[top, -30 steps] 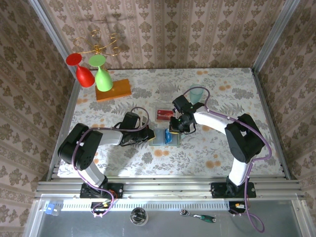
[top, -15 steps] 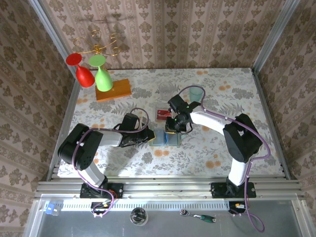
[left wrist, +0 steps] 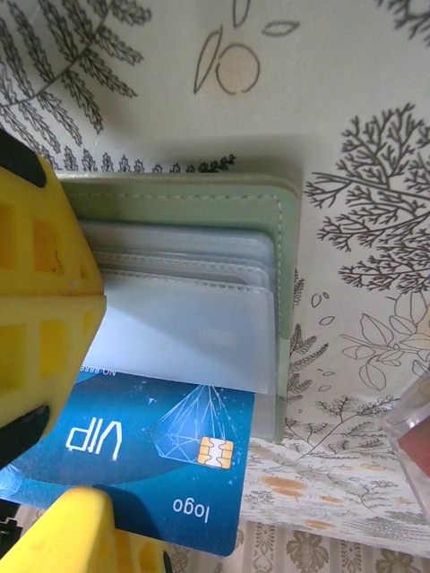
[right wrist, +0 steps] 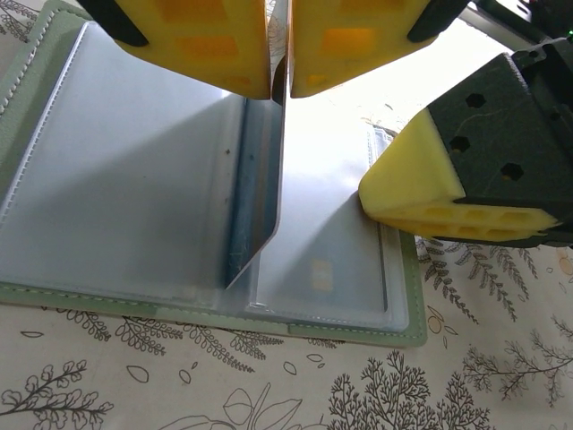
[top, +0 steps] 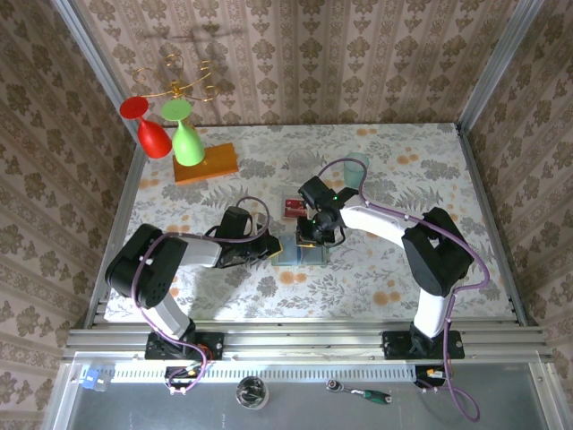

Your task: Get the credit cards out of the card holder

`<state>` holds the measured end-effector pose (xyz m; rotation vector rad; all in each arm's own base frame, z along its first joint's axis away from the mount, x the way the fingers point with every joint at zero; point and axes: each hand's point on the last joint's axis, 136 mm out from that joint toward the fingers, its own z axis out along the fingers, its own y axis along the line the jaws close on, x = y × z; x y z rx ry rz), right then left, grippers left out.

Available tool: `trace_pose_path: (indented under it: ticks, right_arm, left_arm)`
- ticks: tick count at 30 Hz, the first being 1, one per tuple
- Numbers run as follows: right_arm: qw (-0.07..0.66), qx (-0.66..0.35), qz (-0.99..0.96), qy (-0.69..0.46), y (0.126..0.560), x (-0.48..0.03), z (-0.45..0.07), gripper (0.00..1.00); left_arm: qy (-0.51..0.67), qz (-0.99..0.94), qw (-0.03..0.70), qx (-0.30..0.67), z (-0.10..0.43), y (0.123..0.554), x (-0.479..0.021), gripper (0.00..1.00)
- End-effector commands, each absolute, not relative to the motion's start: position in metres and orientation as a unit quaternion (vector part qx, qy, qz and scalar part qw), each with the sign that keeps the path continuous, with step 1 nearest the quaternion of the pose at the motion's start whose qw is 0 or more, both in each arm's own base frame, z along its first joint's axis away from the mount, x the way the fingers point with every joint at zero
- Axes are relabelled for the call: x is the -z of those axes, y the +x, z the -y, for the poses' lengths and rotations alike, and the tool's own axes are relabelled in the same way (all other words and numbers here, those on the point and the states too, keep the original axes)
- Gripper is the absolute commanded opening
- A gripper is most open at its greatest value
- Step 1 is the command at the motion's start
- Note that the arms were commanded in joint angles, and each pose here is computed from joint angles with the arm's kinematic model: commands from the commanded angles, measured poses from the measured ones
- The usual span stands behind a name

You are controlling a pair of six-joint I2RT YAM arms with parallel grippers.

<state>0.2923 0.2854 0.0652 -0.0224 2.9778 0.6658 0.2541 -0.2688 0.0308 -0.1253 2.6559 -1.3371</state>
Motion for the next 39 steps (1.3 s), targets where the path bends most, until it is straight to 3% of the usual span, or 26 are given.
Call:
trace_pose_path:
  ticks: [1,21,32,39]
  right_arm:
    - [0.035,-0.190,-0.981,0.004,0.284,-0.058,-0.274,0.15]
    - [0.061,-0.167,-0.984,-0.011,0.289,-0.070,-0.265,0.07]
    - [0.102,-0.146,-0.982,-0.055,0.299,-0.102,-0.255,0.06]
    - [0.124,-0.116,-0.975,-0.145,0.309,-0.116,-0.248,0.05]
  left_arm:
    - [-0.062,-0.896,0.056,0.436,0.261,0.244,-0.013,0.00]
    - [-0.056,-0.891,0.069,0.445,0.262,0.247,-0.022,0.00]
    - [-0.041,-0.892,0.084,0.442,0.262,0.249,-0.039,0.11]
    - [-0.038,-0.898,0.087,0.429,0.258,0.249,-0.047,0.14]
